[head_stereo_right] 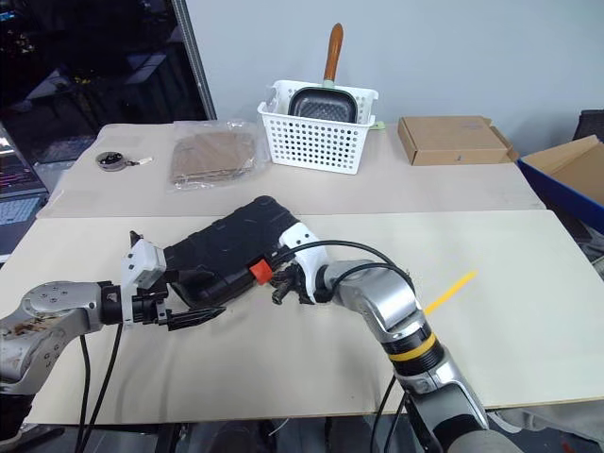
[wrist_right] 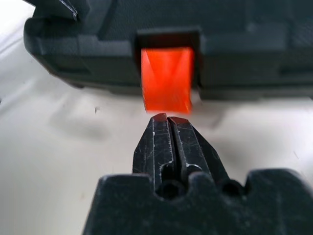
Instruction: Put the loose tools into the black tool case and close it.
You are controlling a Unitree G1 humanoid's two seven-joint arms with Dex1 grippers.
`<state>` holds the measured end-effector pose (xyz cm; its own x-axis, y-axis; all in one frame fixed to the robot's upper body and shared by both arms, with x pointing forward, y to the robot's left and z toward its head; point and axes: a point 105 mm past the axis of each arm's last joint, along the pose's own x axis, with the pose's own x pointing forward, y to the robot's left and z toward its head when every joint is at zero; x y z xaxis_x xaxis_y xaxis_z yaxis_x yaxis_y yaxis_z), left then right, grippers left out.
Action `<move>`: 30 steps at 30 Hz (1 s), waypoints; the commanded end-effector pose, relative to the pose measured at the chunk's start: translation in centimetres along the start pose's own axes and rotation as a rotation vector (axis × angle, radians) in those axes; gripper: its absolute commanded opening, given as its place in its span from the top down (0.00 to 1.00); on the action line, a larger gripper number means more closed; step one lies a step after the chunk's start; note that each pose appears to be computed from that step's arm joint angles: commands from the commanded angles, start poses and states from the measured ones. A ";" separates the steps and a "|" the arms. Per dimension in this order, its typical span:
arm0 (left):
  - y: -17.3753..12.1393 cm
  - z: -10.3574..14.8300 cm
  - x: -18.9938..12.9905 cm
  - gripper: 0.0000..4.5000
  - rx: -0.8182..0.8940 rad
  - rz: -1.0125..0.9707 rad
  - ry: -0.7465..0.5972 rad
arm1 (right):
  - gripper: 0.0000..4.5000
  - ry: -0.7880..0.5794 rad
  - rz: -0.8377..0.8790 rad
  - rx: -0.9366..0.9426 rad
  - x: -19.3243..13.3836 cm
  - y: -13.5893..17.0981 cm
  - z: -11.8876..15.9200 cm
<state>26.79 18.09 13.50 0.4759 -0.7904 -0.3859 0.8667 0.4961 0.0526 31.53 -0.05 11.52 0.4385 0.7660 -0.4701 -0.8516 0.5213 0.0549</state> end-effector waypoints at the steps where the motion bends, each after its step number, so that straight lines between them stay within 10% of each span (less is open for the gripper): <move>1: 0.2 -1.1 0.2 0.00 -0.033 0.009 0.040 | 1.00 -0.052 -0.003 -0.036 1.3 0.0 1.8; 30: 0.2 -2.3 0.4 0.00 -0.060 0.020 0.044 | 1.00 -0.175 0.060 -0.081 0.5 0.4 4.3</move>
<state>27.31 18.46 13.17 0.5055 -0.7789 -0.3711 0.8505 0.5222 0.0626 32.50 1.95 13.20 0.4063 0.8361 -0.3685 -0.8933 0.4483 0.0322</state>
